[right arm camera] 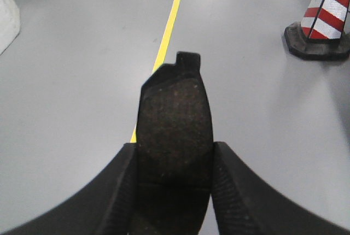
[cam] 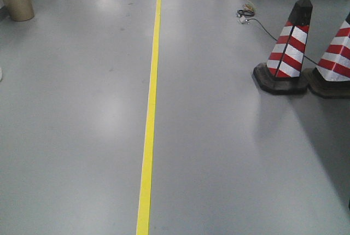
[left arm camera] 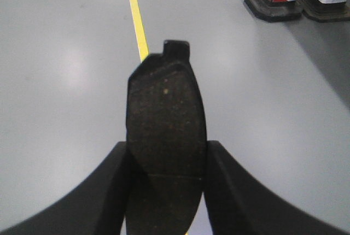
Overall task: Move and align brake pads A on conveyor
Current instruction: 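Drive along the yellow floor line past the striped cones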
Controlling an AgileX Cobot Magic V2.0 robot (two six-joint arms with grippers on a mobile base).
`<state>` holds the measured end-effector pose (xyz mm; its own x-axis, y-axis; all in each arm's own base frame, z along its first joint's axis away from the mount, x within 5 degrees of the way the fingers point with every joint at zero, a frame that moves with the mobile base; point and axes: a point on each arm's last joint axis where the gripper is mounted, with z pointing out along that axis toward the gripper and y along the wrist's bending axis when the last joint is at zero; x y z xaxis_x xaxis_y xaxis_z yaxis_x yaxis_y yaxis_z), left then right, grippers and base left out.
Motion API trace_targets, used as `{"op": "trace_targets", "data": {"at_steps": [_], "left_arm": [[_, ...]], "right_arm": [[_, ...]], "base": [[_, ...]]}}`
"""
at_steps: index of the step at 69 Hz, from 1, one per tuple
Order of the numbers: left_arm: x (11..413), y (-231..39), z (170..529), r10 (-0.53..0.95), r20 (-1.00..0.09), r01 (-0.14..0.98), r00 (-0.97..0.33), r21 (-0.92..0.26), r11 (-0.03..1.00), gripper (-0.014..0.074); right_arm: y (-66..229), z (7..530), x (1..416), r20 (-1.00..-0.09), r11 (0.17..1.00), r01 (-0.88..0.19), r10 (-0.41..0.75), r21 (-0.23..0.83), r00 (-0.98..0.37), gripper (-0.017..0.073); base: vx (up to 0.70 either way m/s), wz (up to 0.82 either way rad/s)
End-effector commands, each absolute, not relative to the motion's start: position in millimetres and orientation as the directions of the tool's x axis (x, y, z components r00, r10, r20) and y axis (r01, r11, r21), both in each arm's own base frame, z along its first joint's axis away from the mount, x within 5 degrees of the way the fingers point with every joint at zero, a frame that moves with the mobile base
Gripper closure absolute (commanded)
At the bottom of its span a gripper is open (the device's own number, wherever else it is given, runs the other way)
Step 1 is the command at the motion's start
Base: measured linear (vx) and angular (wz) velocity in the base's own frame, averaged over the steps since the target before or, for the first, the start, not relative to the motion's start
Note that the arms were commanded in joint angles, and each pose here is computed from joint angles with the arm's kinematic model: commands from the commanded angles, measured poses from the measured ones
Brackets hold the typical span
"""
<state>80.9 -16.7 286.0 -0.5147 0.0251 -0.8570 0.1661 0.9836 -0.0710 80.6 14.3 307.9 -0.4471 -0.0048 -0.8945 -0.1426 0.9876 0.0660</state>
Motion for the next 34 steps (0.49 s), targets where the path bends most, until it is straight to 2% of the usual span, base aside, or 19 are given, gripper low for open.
{"op": "trace_targets", "data": {"at_steps": [1, 34], "left_arm": [[84.8, -17.3, 301.3, -0.009, -0.905, 0.164, -0.424, -0.087, 0.983, 0.0600], [84.8, -17.2, 301.4, -0.010, -0.906, 0.164, -0.423, -0.087, 0.983, 0.0600]], "right_arm": [[14.5, 324.8, 83.9, -0.941, 0.987, -0.148, 0.009, 0.062, -0.338, 0.0566], [14.5, 324.7, 83.9, -0.941, 0.987, -0.148, 0.008, 0.062, -0.338, 0.0566]], "base": [[0.77, -0.06], [0.76, -0.03]]}}
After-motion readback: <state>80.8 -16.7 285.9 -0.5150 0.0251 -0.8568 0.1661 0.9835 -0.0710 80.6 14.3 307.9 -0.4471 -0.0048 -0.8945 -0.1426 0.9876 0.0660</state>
